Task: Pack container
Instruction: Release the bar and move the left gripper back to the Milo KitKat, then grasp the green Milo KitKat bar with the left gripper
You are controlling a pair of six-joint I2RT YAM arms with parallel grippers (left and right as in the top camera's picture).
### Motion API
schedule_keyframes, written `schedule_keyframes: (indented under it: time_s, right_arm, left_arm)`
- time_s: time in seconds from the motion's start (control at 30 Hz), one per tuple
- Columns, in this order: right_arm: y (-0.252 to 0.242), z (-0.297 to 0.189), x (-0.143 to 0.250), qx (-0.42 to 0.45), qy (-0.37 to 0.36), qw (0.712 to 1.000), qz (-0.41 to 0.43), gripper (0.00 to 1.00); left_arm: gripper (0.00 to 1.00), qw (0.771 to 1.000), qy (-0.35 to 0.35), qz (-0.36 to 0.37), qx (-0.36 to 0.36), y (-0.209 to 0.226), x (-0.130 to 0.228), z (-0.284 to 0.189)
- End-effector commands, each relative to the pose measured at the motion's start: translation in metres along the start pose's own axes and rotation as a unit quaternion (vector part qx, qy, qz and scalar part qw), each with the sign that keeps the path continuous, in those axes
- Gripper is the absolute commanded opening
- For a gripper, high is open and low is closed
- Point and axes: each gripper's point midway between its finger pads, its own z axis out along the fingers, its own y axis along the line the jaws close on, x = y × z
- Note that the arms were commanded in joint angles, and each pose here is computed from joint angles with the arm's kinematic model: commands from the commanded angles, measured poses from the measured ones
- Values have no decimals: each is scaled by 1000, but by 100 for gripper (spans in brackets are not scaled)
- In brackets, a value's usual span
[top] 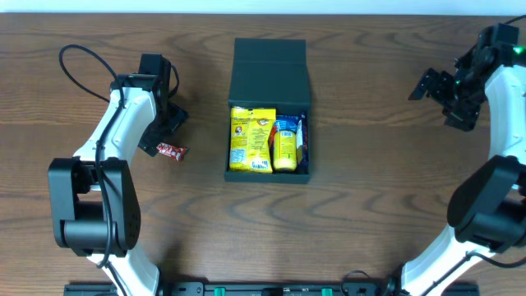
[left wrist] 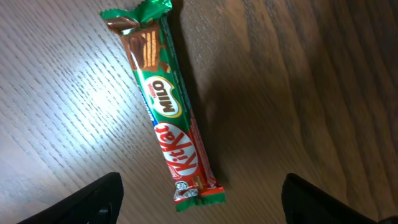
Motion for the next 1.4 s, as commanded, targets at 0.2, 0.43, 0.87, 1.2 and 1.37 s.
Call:
schedule_keyframes:
  time_s: [0.2, 0.43, 0.87, 1.2, 1.37]
  right_arm:
    - [-3, -7, -7, 10, -15, 1000, -26, 99]
    - [-1, -7, -7, 9, -16, 1000, -25, 99]
    - [0, -6, -5, 10, -12, 1000, -27, 99]
    - [0, -6, -5, 10, -14, 999, -27, 99]
    - [0, -6, -5, 10, -14, 1000, -27, 99]
  left_arm:
    - [82, 1000, 3, -3, -2, 4, -4, 3]
    - [82, 999, 19, 19, -18, 12, 4, 3]
    - [87, 1000, -12, 9, -17, 14, -6, 17]
    - [87, 1000, -8, -16, 12, 16, 5, 50]
    - [81, 999, -22, -22, 33, 10, 1, 57]
